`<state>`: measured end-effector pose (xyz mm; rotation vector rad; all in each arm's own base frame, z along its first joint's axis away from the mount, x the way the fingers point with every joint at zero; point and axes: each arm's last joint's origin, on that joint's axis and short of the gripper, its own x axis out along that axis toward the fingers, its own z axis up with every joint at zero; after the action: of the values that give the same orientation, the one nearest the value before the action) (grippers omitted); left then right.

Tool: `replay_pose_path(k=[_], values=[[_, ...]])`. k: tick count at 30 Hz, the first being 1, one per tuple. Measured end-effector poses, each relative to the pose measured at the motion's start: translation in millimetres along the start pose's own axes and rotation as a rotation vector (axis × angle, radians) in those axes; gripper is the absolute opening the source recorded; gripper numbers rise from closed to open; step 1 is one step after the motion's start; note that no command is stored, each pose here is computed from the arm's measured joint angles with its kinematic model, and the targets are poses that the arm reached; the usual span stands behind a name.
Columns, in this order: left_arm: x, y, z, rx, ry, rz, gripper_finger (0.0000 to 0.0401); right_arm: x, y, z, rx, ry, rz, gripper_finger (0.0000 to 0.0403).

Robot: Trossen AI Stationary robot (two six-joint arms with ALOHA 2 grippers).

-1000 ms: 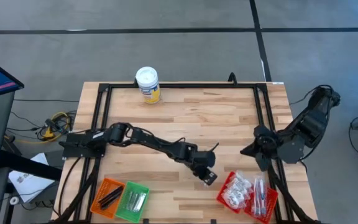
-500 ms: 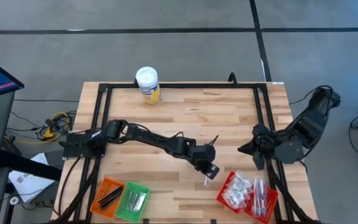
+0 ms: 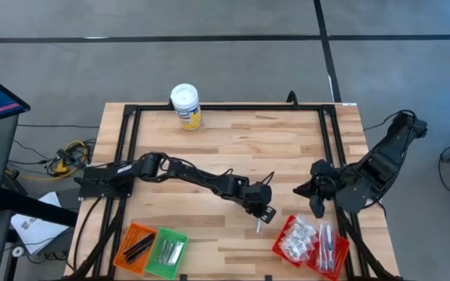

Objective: Pick & Place Travel size toiletries
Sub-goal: Put the blue toothbrush into the right red basket

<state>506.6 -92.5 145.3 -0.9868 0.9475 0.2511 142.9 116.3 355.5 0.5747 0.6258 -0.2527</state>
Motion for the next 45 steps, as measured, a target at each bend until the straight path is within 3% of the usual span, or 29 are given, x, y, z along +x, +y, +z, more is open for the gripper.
replay_pose_path(k=[7,15,23,27,31,33,35,38,45], values=[[8,9,-8,-0.013,0.073,0.053,0.0,1,-1,1,0.004,-0.003,-0.006,0.0001],[-20,8,-14,0.055,0.111,0.189,0.0,1,-1,1,0.004,-0.003,-0.005,0.0001],[-43,-12,-10,0.091,-0.038,0.143,0.0005,1,-1,1,-0.001,-0.001,-0.009,0.0],[-37,-14,-9,0.086,-0.067,0.105,0.0039,1,-1,1,-0.007,-0.001,-0.01,0.0],[-19,-6,-13,0.095,0.006,0.095,0.0096,1,-2,0,-0.015,0.003,-0.02,0.0],[-10,-10,-13,0.134,0.029,-0.005,0.0118,0,-2,0,-0.016,0.003,-0.019,0.0],[-5,-7,-16,0.097,0.087,-0.004,0.0126,1,-2,0,-0.018,0.003,-0.02,0.0],[9,6,-23,0.048,0.168,0.046,0.0113,1,-3,0,-0.022,0.005,-0.026,0.0],[-4,9,-32,0.099,0.198,0.171,0.0047,1,-3,0,-0.022,0.006,-0.026,0.0]])
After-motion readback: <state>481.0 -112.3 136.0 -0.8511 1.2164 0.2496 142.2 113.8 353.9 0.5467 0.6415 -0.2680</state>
